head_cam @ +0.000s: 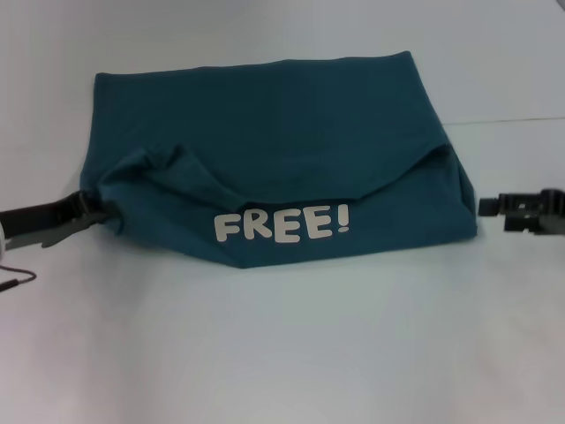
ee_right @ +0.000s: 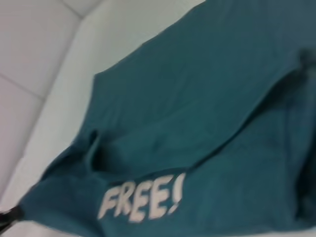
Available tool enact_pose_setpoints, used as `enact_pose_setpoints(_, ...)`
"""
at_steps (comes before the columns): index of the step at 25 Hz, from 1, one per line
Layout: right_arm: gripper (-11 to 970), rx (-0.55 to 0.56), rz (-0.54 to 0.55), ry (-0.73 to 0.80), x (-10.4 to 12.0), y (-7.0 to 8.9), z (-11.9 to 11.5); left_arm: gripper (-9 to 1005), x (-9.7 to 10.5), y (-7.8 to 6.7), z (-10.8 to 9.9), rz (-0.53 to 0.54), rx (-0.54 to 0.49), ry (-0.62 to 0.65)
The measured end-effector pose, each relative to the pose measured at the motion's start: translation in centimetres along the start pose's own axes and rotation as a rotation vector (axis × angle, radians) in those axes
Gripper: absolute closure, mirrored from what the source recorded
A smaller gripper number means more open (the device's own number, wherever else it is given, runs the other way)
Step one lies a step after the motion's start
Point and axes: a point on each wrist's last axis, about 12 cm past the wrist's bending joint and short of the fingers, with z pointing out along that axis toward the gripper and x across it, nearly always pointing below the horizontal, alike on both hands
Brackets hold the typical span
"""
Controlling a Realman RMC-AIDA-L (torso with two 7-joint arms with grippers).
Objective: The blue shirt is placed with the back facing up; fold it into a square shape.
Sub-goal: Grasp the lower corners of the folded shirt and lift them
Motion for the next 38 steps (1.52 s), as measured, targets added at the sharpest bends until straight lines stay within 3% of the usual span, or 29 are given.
enact_pose_setpoints(6, 134, 0.062, -0.005, -0.001, -2.2, 0.5, 0.2, 980, -1.1, -1.0, -0.4, -0.034, 0.063, 0.012)
enact_pose_setpoints(25, 155, 0.069, -0.013, -0.013, -2.1, 0.6, 1.0, 981, -1.3, -1.2, -0.3, -0.035, 0.065, 0.018)
enact_pose_setpoints(38, 192, 0.197, -0.04, 0.055, -3.1, 1.7, 4.0, 979, -1.6, -1.6, -0.2, -0.045, 0.073, 0.026)
